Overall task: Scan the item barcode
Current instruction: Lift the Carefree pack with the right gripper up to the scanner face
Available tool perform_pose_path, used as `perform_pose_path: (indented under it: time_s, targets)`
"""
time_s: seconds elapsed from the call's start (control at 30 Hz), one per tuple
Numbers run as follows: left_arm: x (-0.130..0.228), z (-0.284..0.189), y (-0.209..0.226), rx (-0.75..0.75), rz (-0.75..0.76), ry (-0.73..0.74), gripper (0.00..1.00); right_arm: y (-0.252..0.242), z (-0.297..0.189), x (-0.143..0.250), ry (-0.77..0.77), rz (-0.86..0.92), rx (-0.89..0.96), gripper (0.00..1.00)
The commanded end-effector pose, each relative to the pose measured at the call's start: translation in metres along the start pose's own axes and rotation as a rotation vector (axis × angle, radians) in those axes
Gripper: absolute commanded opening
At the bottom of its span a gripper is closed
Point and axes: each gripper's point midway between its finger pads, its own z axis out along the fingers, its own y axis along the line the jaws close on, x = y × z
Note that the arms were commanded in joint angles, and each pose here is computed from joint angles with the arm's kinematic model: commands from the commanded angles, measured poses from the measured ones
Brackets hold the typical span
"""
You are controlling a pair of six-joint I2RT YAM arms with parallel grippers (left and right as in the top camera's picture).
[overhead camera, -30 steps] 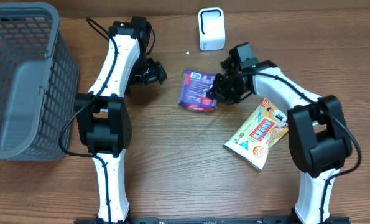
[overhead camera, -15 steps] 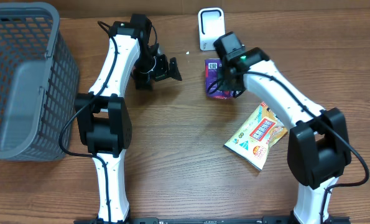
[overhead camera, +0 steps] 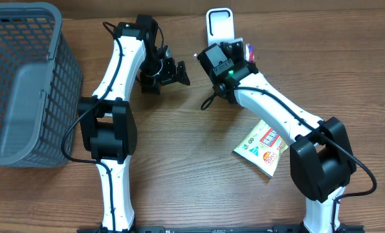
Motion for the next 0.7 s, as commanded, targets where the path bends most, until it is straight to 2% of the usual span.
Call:
perform_pose_path:
  time_s: [0.0, 0.27, 0.4, 0.5, 0.57, 0.67]
  targets:
    - [0.000, -0.001, 0.012, -0.072, -0.046, -0.010, 1.00, -0.034, -0.020, -0.039, -0.138, -0.019, 0.140, 0.08]
    - [-0.001, -0.001, 0.019, -0.112, -0.080, -0.021, 1.00, -0.027, -0.033, -0.101, -0.351, -0.077, 0.127, 0.04]
    - [0.000, -0.002, 0.021, -0.124, -0.082, -0.017, 1.00, -0.017, -0.036, -0.121, -0.422, -0.210, 0.082, 0.06]
    - [0.003, -0.002, 0.022, -0.127, -0.085, -0.007, 1.00, -0.020, -0.030, -0.115, -0.393, -0.229, 0.088, 0.07]
    - [0.003, -0.002, 0.022, -0.127, -0.085, -0.007, 1.00, -0.018, -0.026, -0.103, -0.348, -0.234, 0.073, 0.04]
    - [0.001, -0.002, 0.023, -0.126, -0.089, -0.011, 1.00, 0.010, -0.022, -0.073, -0.259, -0.309, -0.067, 0.04]
